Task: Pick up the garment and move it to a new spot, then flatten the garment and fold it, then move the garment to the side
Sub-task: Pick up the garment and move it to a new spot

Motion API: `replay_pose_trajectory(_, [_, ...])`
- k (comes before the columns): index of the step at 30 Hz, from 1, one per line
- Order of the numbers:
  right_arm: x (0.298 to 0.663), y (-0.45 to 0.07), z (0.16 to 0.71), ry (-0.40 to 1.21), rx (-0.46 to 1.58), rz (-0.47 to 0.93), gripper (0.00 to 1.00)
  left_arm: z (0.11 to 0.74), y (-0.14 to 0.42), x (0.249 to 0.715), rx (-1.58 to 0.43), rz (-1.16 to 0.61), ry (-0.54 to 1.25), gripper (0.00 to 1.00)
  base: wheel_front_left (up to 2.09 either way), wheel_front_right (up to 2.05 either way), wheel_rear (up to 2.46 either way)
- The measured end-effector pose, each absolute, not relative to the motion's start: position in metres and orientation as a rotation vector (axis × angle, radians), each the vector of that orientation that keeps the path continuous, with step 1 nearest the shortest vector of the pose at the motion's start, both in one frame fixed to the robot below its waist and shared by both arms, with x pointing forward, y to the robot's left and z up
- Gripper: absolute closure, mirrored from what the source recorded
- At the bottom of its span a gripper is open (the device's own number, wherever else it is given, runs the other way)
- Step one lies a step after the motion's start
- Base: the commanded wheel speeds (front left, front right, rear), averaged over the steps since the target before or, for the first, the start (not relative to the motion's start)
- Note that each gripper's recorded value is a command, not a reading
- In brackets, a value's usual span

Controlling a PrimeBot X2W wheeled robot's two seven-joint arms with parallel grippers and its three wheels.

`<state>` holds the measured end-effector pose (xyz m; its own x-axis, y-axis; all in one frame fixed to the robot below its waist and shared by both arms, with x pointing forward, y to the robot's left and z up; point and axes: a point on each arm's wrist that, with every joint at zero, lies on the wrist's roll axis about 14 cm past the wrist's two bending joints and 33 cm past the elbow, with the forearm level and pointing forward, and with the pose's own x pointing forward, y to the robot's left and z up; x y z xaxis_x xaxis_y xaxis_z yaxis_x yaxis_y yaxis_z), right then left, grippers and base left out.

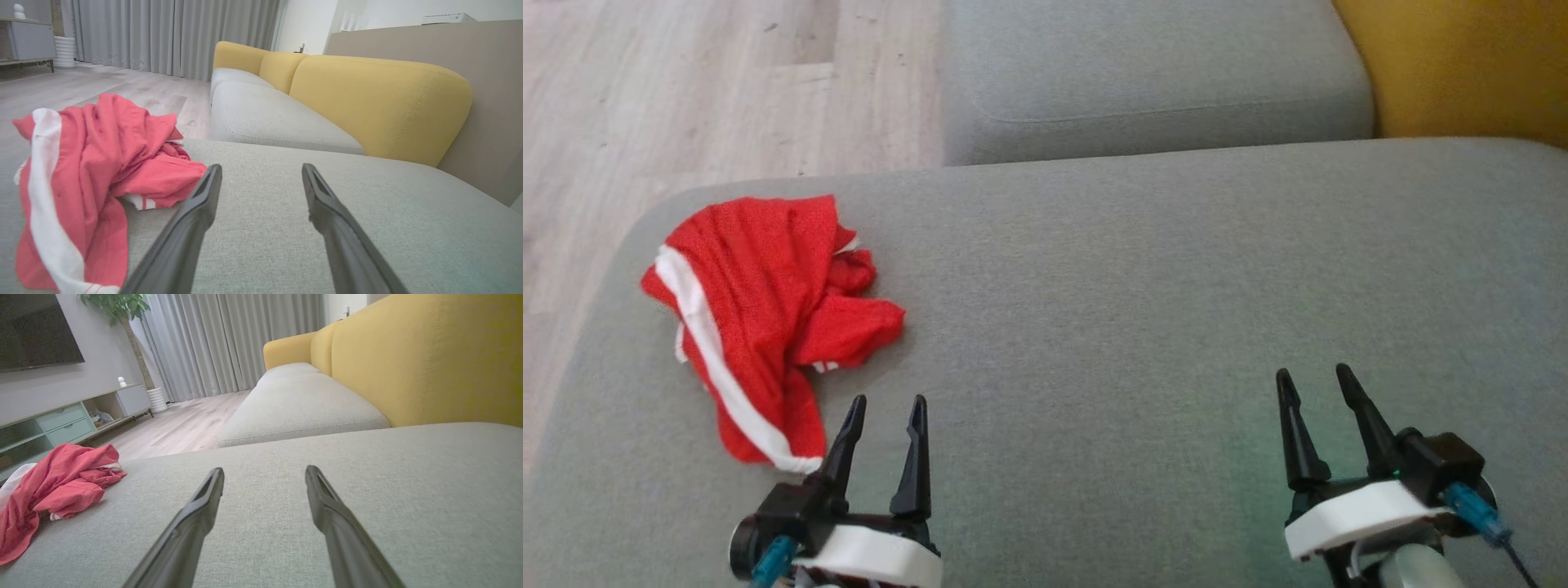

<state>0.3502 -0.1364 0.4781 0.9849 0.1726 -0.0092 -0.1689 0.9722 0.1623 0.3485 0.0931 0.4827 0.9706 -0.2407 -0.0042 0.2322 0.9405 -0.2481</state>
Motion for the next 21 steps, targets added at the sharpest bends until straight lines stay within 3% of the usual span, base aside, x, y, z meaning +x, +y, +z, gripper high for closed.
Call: replay_pose_trajectory(21, [0.345, 0.016, 0.482, 0.06, 0.152, 0.649, 0.0, 0.479, 0.215, 0.294, -0.234, 0.15, -0.019, 0.0, 0.0, 0.0, 0.0])
